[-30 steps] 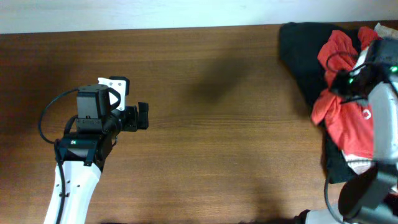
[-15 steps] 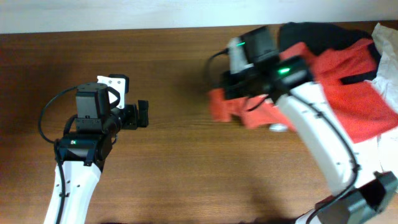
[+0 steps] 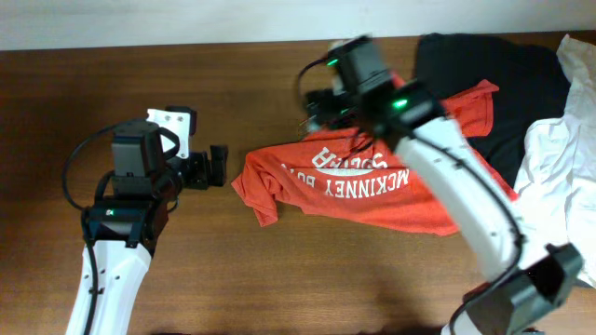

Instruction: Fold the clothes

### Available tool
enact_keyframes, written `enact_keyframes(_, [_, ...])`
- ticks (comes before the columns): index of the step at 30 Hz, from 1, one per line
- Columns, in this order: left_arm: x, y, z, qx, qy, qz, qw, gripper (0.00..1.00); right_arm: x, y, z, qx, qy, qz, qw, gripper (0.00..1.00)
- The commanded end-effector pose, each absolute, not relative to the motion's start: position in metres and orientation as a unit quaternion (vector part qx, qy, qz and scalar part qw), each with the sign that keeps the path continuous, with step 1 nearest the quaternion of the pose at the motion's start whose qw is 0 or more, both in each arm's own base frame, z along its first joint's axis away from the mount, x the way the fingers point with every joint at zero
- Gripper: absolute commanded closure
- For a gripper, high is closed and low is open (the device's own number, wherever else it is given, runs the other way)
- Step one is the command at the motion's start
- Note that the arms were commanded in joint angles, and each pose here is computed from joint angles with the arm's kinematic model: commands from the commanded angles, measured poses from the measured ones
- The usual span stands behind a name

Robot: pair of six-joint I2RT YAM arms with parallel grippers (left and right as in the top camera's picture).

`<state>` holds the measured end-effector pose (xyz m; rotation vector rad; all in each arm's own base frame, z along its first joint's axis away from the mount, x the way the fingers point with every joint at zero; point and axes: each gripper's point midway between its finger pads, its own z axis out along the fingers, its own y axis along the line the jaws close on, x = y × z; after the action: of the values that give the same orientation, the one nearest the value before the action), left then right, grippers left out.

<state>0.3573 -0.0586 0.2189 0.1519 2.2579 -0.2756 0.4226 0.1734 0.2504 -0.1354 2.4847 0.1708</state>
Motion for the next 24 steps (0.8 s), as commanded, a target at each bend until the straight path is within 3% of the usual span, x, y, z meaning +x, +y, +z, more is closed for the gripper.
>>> enact_keyframes(1, [0.364, -0.087, 0.215, 0.093, 0.895, -0.165, 0.404, 0.01, 0.422, 0.096, 0.285, 0.026, 0.939, 0.023, 0.341, 0.01])
enact_keyframes(7, [0.372, -0.124, 0.14, 0.123, 0.926, -0.179, 0.307, 0.01, 0.401, 0.012, 0.262, 0.114, 0.957, -0.009, 0.266, 0.01])
enact_keyframes(14, [0.368, -0.145, 0.057, 0.137, 0.952, -0.179, 0.207, 0.01, 0.389, -0.021, 0.255, 0.159, 0.959, 0.001, 0.235, 0.01])
enact_keyframes(18, [0.366, -0.158, 0.036, 0.153, 0.954, -0.174, 0.191, 0.11, 0.387, -0.024, 0.254, 0.162, 0.959, 0.0, 0.231, 0.01])
enact_keyframes(21, [0.368, -0.153, 0.021, 0.155, 0.961, -0.132, 0.187, 0.37, 0.385, -0.024, 0.253, 0.162, 0.96, -0.001, 0.227, 0.01])
enact_keyframes(23, [0.367, -0.15, 0.013, 0.154, 0.964, -0.122, 0.179, 0.65, 0.383, -0.024, 0.252, 0.162, 0.961, -0.002, 0.223, 0.01])
enact_keyframes(24, [0.367, -0.148, 0.009, 0.152, 0.965, -0.116, 0.176, 0.88, 0.382, -0.024, 0.252, 0.162, 0.962, -0.002, 0.22, 0.01])
